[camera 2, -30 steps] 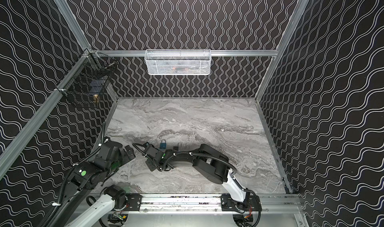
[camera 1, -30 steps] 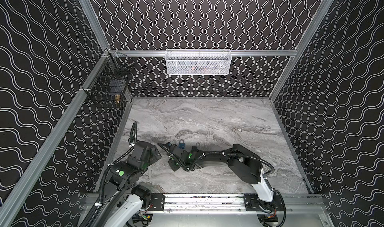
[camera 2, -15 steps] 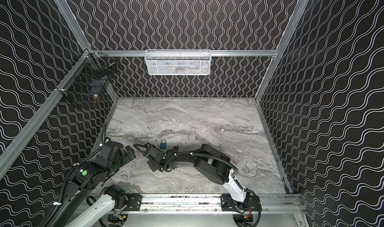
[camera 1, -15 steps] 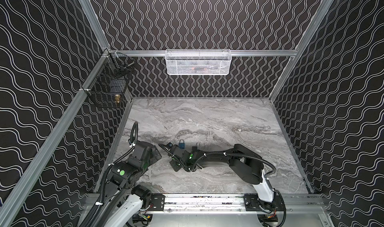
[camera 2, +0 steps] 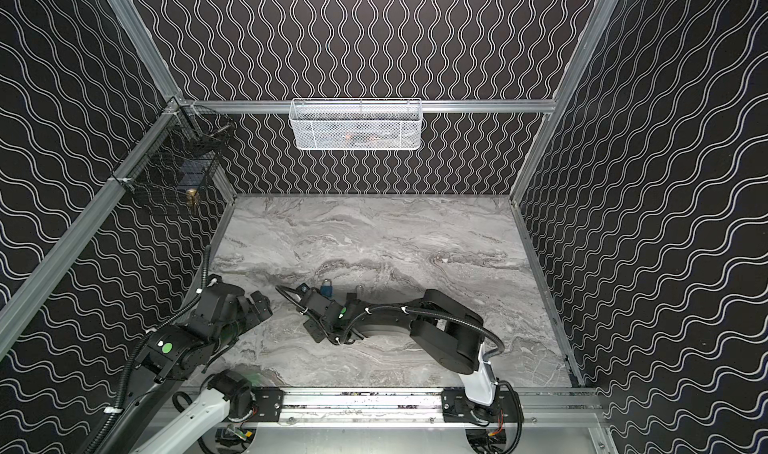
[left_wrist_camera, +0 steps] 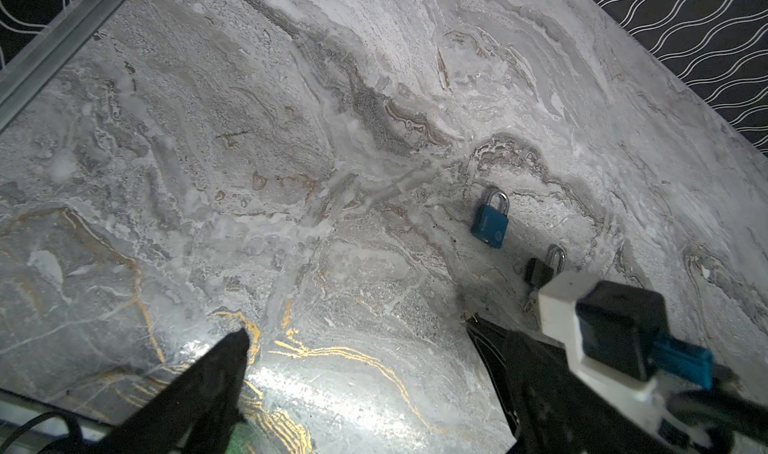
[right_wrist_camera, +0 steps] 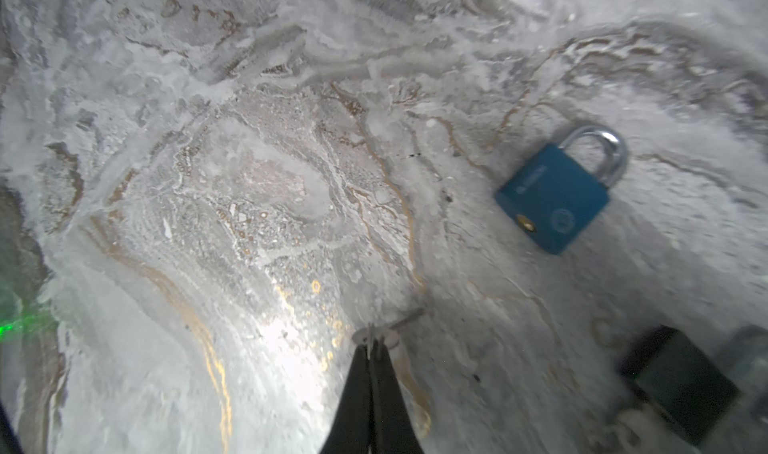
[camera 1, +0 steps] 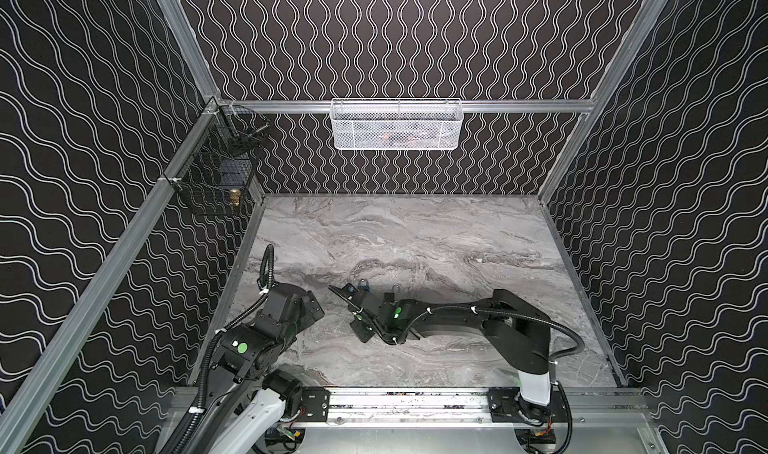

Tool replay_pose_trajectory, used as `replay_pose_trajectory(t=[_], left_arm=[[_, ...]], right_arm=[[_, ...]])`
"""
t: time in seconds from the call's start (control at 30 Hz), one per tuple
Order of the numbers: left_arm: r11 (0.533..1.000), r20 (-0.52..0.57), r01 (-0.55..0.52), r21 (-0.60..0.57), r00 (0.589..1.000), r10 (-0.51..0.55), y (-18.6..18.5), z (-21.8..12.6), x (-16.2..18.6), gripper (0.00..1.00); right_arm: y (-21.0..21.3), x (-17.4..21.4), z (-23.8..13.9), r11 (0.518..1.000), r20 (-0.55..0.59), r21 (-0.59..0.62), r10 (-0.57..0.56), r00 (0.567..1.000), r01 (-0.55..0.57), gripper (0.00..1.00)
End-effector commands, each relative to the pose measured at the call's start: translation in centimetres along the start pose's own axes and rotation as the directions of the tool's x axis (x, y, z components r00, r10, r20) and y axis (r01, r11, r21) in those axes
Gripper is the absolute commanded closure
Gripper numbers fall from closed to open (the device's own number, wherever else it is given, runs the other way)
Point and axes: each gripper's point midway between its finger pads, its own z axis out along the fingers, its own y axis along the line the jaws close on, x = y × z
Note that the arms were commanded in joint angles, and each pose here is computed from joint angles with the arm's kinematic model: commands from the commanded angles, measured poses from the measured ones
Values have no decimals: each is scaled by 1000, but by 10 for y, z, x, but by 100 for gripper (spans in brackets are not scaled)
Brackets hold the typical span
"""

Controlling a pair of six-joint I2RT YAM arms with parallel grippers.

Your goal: Unlock with the key

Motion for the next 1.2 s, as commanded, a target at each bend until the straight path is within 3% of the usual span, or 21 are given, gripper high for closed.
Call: replay_pose_trajectory(t=[0.0, 0.37, 0.63, 0.93, 1.17], left_arm=[[998, 10, -3, 55, 1000, 2, -12, -3, -5, 1], [979, 26, -37, 199, 999, 32, -46, -8, -16, 1], [916, 58, -95, 389, 995, 79, -82, -10, -15, 6], [815, 144, -251, 522, 968, 206, -118, -12, -16, 16], [682, 211, -332, 651, 943, 258, -148, -14, -7, 23]], right_arm=[[-3, -20, -17, 999, 74, -25, 36, 997, -34, 100], [-26, -46, -70, 975, 134, -121, 202, 970, -186, 100], [-44, -59, -100, 936, 153, -185, 329, 932, -300, 100], [-65, -71, -135, 905, 172, -194, 412, 895, -379, 100], [-73, -77, -155, 886, 171, -208, 450, 877, -414, 100]])
